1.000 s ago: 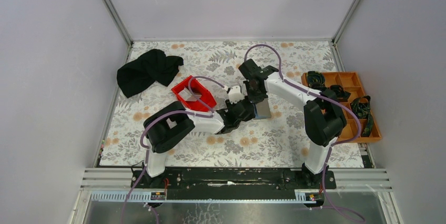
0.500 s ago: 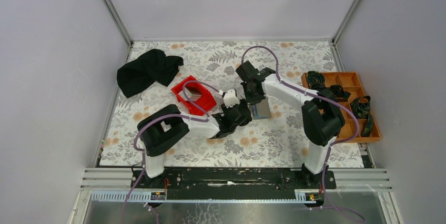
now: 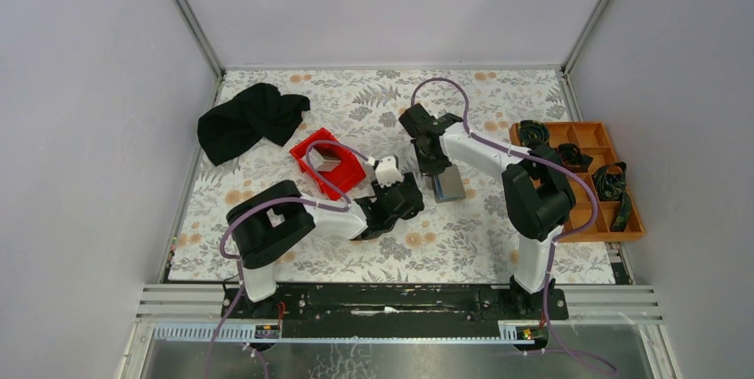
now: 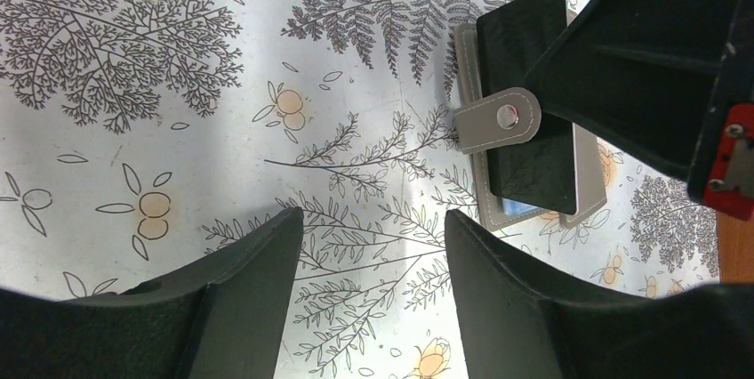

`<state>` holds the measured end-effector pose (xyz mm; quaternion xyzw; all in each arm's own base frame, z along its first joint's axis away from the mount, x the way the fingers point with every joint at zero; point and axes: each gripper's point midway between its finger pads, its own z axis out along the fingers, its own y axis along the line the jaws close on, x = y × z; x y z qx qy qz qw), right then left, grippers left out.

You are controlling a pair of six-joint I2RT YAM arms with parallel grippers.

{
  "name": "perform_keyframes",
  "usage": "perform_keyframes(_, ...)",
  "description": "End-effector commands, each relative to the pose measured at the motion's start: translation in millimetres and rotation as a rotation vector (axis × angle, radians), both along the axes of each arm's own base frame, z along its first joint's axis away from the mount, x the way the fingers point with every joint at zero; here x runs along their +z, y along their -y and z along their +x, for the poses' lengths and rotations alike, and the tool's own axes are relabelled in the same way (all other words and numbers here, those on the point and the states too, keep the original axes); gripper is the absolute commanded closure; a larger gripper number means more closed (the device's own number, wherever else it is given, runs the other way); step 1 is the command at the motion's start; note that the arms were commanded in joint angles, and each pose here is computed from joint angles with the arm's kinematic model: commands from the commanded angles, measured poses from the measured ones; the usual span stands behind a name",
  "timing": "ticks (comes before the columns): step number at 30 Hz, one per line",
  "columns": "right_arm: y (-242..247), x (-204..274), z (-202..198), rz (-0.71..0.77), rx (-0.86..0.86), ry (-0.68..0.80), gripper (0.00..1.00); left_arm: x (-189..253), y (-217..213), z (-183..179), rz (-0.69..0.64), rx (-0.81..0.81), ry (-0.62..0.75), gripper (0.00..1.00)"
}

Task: Put the credit cards into the card holder
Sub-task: Open the card holder at the center of the board.

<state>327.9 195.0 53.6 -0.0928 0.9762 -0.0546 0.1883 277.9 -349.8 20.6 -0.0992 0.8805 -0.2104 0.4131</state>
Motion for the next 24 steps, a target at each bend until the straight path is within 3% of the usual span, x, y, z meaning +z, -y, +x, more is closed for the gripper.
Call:
perform_keyframes(1,-7,20,10,0.018,0.001,0.027,1.0,-61,-47,-36,0.229,-0.035,-0.149,0.31)
perform_keyframes(7,-19,38,14,0.059,0.006,0.043,1.0,-59,-39,-31,0.228,-0.056,-0.14,0.31)
perform_keyframes(24,8,21,11,-0.082,0.018,0.035,1.0,-64,-36,-33,0.212,-0.056,-0.154,0.31)
